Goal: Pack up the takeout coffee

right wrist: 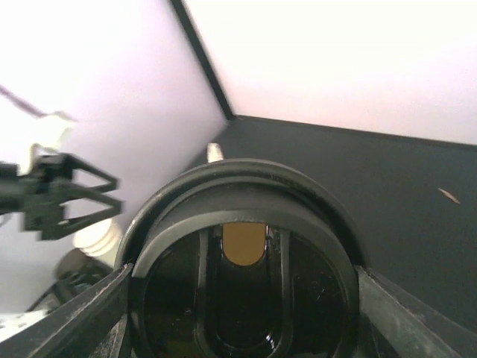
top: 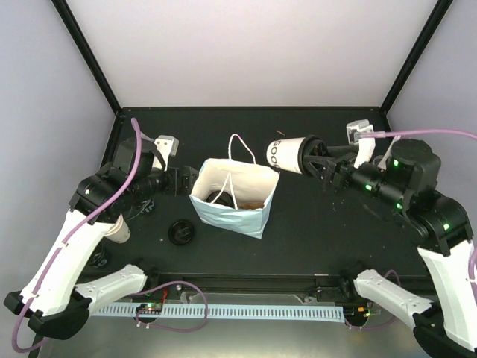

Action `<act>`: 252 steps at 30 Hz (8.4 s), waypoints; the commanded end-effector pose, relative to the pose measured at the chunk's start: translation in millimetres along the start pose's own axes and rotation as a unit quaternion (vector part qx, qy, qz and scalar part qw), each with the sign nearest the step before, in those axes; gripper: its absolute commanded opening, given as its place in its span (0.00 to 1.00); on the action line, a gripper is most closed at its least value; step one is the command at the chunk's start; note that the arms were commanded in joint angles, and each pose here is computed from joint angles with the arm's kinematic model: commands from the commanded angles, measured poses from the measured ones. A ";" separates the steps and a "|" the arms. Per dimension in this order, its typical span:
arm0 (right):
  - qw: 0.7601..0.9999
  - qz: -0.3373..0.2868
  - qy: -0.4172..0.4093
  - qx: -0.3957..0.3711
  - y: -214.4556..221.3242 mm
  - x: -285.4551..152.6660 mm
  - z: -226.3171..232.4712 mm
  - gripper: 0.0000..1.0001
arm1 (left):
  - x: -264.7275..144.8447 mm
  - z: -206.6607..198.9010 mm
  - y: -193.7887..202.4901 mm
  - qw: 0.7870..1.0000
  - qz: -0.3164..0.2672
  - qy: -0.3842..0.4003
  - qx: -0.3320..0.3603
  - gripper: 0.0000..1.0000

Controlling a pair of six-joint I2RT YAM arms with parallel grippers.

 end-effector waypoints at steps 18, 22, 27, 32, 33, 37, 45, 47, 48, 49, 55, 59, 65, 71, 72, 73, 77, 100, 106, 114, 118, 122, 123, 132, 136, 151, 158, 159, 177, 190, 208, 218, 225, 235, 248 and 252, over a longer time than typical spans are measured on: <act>0.987 0.043 -0.141 -0.072 30.7 29.6 35.1 0.59 | 10.7 -13.1 -9.7 0.999 0.006 0.046 0.026 0.99; 0.985 0.084 -0.085 -0.124 39.3 50.0 46.8 0.57 | 15.0 -12.6 -10.6 0.999 0.010 0.040 0.034 0.99; 0.972 0.139 -0.004 -0.187 47.4 77.6 52.9 0.56 | 18.9 -12.3 -12.7 0.998 0.011 0.034 0.043 0.99; 0.954 0.190 0.025 -0.230 57.1 95.6 54.9 0.56 | 21.3 -12.1 -13.3 0.998 0.011 0.033 0.054 0.99; 0.952 0.196 0.021 -0.236 58.5 98.9 56.9 0.56 | 22.1 -12.5 -13.4 0.998 0.011 0.034 0.058 0.99; 0.938 0.217 -0.027 -0.268 63.8 108.3 68.4 0.43 | 23.7 -12.6 -15.3 0.997 0.007 0.034 0.069 0.99; 0.916 0.267 -0.038 -0.296 70.8 131.2 74.4 0.44 | 28.5 -12.7 -18.8 0.997 0.003 0.028 0.077 0.99; 0.913 0.276 -0.038 -0.297 71.9 135.0 75.1 0.46 | 29.5 -12.4 -19.6 0.997 0.003 0.025 0.079 0.99; 0.912 0.279 -0.037 -0.298 72.4 136.7 75.2 0.46 | 29.8 -11.8 -20.1 0.997 0.003 0.023 0.080 0.99; 0.912 0.279 -0.033 -0.299 72.0 138.0 74.7 0.47 | 29.9 -11.6 -20.6 0.996 0.001 0.021 0.082 0.99; 0.898 0.300 -0.037 -0.320 82.3 142.9 72.5 0.51 | 34.6 -4.0 -28.7 0.997 -0.001 0.001 0.074 0.99; 0.893 0.309 -0.057 -0.324 86.9 143.4 75.0 0.52 | 32.0 -3.0 -41.1 0.998 -0.006 0.011 0.065 0.99; 0.889 0.323 -0.040 -0.323 93.1 142.9 70.0 0.52 | 23.9 -17.2 -41.9 0.992 -0.006 0.078 0.095 0.99; 0.888 0.327 -0.046 -0.319 97.1 141.8 69.5 0.51 | 29.9 -19.2 -36.9 0.985 0.006 0.094 0.146 0.99; 0.888 0.328 -0.051 -0.319 97.2 141.9 70.9 0.50 | 31.9 -19.7 -37.1 0.983 0.010 0.097 0.157 0.99; 0.888 0.327 -0.052 -0.319 97.5 142.1 71.0 0.49 | 35.1 -20.3 -36.7 0.980 0.015 0.100 0.169 0.99; 0.886 0.328 -0.057 -0.323 100.0 142.5 71.0 0.49 | 47.8 -23.8 -31.7 0.966 0.035 0.127 0.221 0.99; 0.901 0.251 -0.092 -0.342 91.8 135.8 76.7 0.51 | 45.7 36.4 -109.6 0.987 -0.105 0.097 -0.078 0.99; 0.879 0.329 -0.101 -0.331 125.4 133.7 68.0 0.51 | 79.1 47.8 -96.0 0.985 -0.033 0.114 -0.125 0.99; 0.852 0.372 -0.094 -0.356 136.7 149.9 65.4 0.51 | 93.6 49.8 -81.4 0.973 -0.005 0.142 -0.180 0.99; 0.846 0.384 -0.102 -0.356 141.0 153.1 66.5 0.49 | 94.1 53.4 -84.9 0.969 -0.002 0.139 -0.205 0.99; 0.844 0.389 -0.113 -0.352 146.0 149.0 67.3 0.49 | 93.6 44.2 -89.5 0.964 0.016 0.174 -0.201 0.99; 0.840 0.392 -0.120 -0.354 148.7 147.7 68.4 0.49 | 94.6 42.5 -87.6 0.963 0.023 0.177 -0.200 0.99; 0.809 0.408 -0.142 -0.398 167.9 134.3 67.6 0.49 | 100.6 21.2 -52.2 0.969 0.063 0.195 -0.137 0.99; 0.793 0.405 -0.149 -0.430 172.2 131.0 71.7 0.49 | 95.8 13.9 -37.6 0.972 0.054 0.200 -0.113 0.98; 0.736 0.368 -0.184 -0.538 190.0 109.8 88.9 0.48 | 118.0 -2.6 -4.0 0.963 0.091 0.242 -0.078 0.98; 0.715 0.352 -0.177 -0.577 209.6 110.3 87.1 0.47 | 169.0 -6.3 19.4 0.955 0.155 0.247 -0.062 0.99; 0.715 0.349 -0.178 -0.579 211.9 111.7 87.6 0.47 | 176.9 -4.6 20.5 0.954 0.160 0.244 -0.062 0.98; 0.707 0.286 -0.120 -0.635 236.8 129.9 79.5 0.46 | 277.4 -32.3 66.7 0.900 0.287 0.321 -0.070 0.93; 0.718 0.233 -0.104 -0.648 210.7 130.8 88.4 0.45 | 302.1 -46.8 73.3 0.872 0.333 0.352 -0.072 0.88; 0.704 0.269 -0.134 -0.644 223.3 156.2 78.1 0.43 | 310.1 -49.4 99.1 0.836 0.406 0.362 -0.078 0.63; 0.704 0.294 -0.184 -0.620 234.9 152.1 78.2 0.41 | 312.3 -54.3 101.9 0.828 0.417 0.367 -0.081 0.53; 0.695 0.316 -0.184 -0.620 243.1 157.4 69.7 0.39 | 303.0 -63.4 99.7 0.826 0.418 0.371 -0.072 0.53; 0.686 0.330 -0.150 -0.631 252.6 168.4 59.5 0.40 | 303.2 -63.3 109.7 0.815 0.443 0.367 -0.075 0.52; 0.707 0.379 -0.206 -0.560 254.4 175.7 54.4 0.40 | 299.1 -64.9 49.0 0.861 0.375 0.338 -0.057 0.65; 0.723 0.403 -0.209 -0.520 242.0 184.4 52.1 0.40 | 295.3 -43.7 -5.7 0.894 0.305 0.315 -0.089 0.74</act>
Point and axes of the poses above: each gripper's point midway between its finger pads, its own x axis out along the fingers, its own z axis along the line the jaws close on, y = z × x, the point moved 7 cm from there along -x, back along the fingers, and after that the axes turned 7 degrees about -x, right-handed, at the moved point
